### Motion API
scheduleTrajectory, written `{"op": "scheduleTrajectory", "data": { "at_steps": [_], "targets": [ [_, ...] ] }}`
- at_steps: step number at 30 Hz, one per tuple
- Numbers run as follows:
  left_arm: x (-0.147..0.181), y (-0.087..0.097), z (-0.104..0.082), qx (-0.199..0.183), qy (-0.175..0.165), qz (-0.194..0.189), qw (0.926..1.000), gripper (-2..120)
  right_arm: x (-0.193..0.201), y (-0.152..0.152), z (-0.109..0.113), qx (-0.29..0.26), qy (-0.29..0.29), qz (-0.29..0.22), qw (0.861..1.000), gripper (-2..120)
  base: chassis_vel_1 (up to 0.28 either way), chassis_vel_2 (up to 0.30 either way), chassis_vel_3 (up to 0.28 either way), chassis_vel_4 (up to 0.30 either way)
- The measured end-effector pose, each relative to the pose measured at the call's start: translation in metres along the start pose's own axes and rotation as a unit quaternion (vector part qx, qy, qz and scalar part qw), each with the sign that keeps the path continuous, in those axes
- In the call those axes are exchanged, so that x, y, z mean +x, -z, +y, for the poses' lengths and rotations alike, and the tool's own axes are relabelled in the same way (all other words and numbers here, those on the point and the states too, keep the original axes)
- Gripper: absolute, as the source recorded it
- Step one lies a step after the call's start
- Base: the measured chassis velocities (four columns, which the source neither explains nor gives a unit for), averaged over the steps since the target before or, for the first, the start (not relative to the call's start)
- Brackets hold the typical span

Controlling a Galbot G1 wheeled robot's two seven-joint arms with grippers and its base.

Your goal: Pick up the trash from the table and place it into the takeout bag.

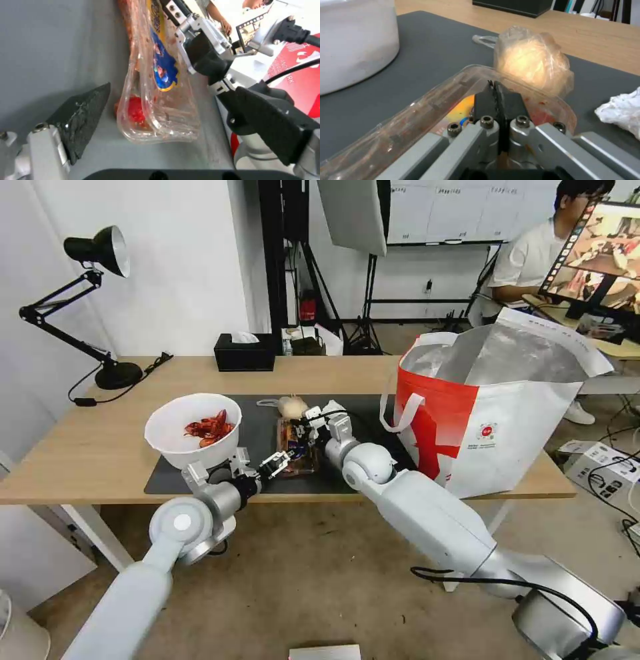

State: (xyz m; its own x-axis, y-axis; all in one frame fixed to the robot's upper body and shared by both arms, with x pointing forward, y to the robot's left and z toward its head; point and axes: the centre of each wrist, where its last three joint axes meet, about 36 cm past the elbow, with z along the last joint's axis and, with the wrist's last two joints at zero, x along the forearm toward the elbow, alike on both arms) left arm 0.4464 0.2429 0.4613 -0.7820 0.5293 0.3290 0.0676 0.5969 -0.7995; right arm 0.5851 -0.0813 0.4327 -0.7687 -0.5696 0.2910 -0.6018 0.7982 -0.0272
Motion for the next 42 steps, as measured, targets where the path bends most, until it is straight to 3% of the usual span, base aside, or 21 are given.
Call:
{"op": "scheduleTrajectory", "data": {
  "at_steps": [18,25,30,32,42],
  "targets": [
    [-0.005,-0.006,-0.003,0.004,-0.003,0.008,1.0000,99,0.003,-0.003,0.001,-0.003,-0.001,0.001,1.000,0,0.000,0.000,0.000,0.000],
    [-0.009,-0.010,-0.003,0.009,0.005,0.010,0.9999,70,0.006,-0.001,0.003,-0.002,-0.003,-0.002,1.000,0,0.000,0.000,0.000,0.000],
    [-0.011,-0.010,-0.003,0.010,0.006,0.008,0.9999,56,0.007,-0.001,0.003,-0.002,-0.003,-0.003,1.000,0,0.000,0.000,0.000,0.000],
    [-0.012,-0.010,-0.003,0.011,0.006,0.007,0.9999,45,0.008,0.000,0.003,-0.001,-0.003,-0.003,1.000,0,0.000,0.000,0.000,0.000],
    [-0.015,-0.014,-0.003,0.014,0.008,0.007,0.9999,13,0.010,0.001,0.004,-0.001,-0.002,-0.006,1.000,0,0.000,0.000,0.000,0.000]
  ]
}}
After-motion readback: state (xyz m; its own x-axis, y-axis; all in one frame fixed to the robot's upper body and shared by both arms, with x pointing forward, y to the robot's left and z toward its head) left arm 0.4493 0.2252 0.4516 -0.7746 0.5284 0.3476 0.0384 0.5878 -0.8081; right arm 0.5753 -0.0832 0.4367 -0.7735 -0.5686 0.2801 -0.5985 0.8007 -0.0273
